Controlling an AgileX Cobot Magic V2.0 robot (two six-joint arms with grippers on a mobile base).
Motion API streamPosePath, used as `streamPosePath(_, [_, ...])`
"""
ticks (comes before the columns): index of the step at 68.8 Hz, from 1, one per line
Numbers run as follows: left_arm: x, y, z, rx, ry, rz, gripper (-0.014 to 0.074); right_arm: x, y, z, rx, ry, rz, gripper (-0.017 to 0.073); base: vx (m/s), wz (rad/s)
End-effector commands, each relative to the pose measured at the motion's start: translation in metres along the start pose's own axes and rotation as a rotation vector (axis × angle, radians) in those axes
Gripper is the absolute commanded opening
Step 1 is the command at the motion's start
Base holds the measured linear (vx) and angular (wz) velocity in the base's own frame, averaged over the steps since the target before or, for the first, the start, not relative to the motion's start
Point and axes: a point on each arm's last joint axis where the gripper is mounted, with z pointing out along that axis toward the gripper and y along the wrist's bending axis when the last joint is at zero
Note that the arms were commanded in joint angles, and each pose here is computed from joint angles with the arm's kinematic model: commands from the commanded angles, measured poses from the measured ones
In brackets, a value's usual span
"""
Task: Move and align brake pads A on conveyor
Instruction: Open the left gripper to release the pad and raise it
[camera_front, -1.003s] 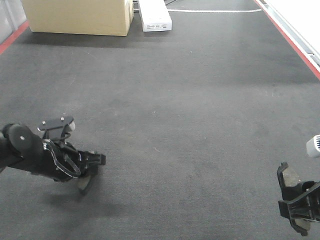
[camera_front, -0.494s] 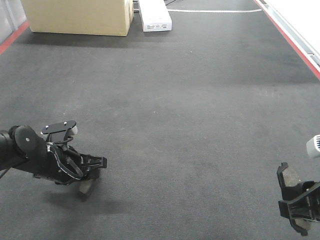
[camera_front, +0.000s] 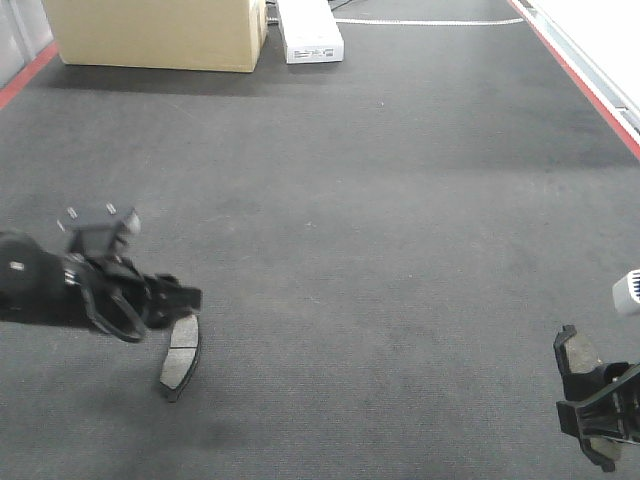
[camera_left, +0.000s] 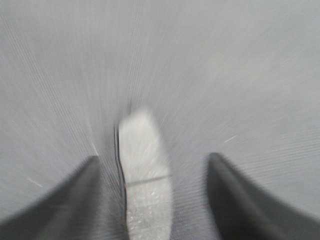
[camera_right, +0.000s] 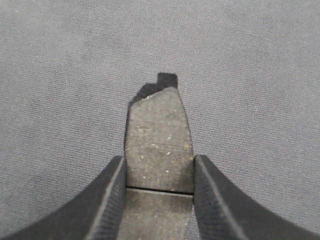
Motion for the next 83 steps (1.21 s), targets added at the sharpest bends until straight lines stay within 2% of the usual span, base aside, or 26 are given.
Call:
streamPosePath(1, [-0.019,-0.008,-0.039,0.009,-0.159,0.054,0.0228,-0.013,0.0,-0.007,0.002,-0.098,-0.01,-0.001,0.0,0.0])
streamPosePath(10, [-0.02,-0.015,-0.08,0.006,-0.245,0.148,-0.0009,-0.013,0.0,-0.007,0.002,-0.098,-0.01,-0.001,0.0,0.0])
streamPosePath(22, [-0.012,-0.02,-0.133,-0.009,-0.349,0.25,-0.0008,-0.013,0.0,-0.007,0.002,-0.098,-0.01,-0.001,0.0,0.0])
streamPosePath(29, [-0.002,-0.021,-0.162,-0.015,-0.456,0.285,-0.0008,-0.013,0.0,-0.007,0.002,-0.098,-0.01,-0.001,0.0,0.0])
streamPosePath(41, [0.034,-0.015,-0.189,-0.011,-0.6,0.297,-0.0008,-0.013,0.0,-0.007,0.002,-0.098,-0.01,-0.001,0.0,0.0])
streamPosePath(50, [0.063,-0.006,-0.193,-0.026,-0.626,0.315,-0.0008,-0.013,0.0,-0.007,0.002,-0.098,-0.01,-0.001,0.0,0.0])
streamPosePath(55, [0.077,-0.002,-0.195,-0.03,-0.63,0.305,-0.0008,-0.013,0.0,-0.007,0.002,-0.098,-0.01,-0.001,0.0,0.0])
streamPosePath(64, [0.09,0.004,-0.202,-0.058,-0.634,0.276,-0.0008,-0.013,0.0,-0.007,0.002,-0.098,-0.01,-0.001,0.0,0.0])
streamPosePath(73, [0.099,0.01,-0.214,-0.121,-0.661,0.274,-0.0007,-0.013,0.0,-0.007,0.002,-0.098,-0.01,-0.001,0.0,0.0])
streamPosePath(83, [0.107,0.012,-0.222,-0.125,-0.694,0.259,-0.0006,-0.013,0.0,-0.007,0.002,-0.098,-0.01,-0.001,0.0,0.0])
